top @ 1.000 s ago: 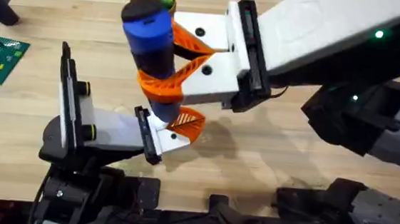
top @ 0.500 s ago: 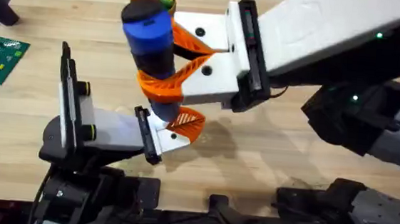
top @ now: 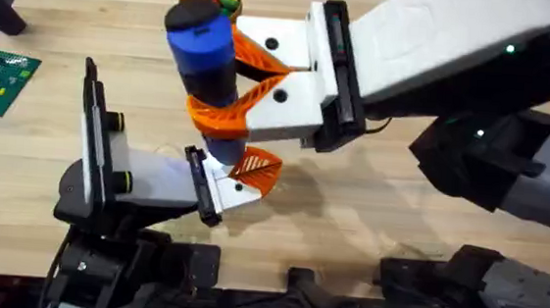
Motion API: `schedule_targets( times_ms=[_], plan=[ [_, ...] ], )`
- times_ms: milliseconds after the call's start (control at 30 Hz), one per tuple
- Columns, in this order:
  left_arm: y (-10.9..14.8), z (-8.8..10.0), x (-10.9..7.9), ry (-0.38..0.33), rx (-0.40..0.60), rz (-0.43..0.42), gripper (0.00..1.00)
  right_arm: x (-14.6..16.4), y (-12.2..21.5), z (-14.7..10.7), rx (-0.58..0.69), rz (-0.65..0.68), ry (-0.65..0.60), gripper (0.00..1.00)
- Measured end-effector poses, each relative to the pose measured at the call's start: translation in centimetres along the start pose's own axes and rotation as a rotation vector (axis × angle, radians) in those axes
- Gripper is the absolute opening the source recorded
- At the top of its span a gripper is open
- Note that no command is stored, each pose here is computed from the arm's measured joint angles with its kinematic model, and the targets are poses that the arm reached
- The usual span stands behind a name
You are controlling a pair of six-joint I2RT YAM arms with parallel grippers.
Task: Pick up the gripper from the table and insert it into the empty holder that is missing its gripper. Then pick up a screw, insert it into the mounting hole, and use the screwdriver to tighten it. Finally, clean up the table by picking up the vegetable and placing it into the bucket.
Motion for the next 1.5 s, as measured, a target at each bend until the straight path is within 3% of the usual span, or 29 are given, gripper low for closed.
schedule_targets(
  times_ms=[1367,1500],
  plan=[
    [0.00,0.00,0.00,0.000,0.000,0.000,0.010,-0.18,0.00,0.26,-0.020,-0.019,0.005,0.044],
    [0.00,0.00,0.00,0.000,0.000,0.000,0.010,-0.47,-0.07,0.04,0.000,-0.036,-0.037,0.044]
  ],
)
Point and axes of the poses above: each hand's point on the last joint's axis, 136 mm out from that joint toward the fingers, its own y axis back along the fingers, its own x axis along the line the jaws close on, z = x × y, the point moved 7 cm from there along y, back along the fingers, and after that the axes turned 8 degrees about y, right-handed, at the moved point
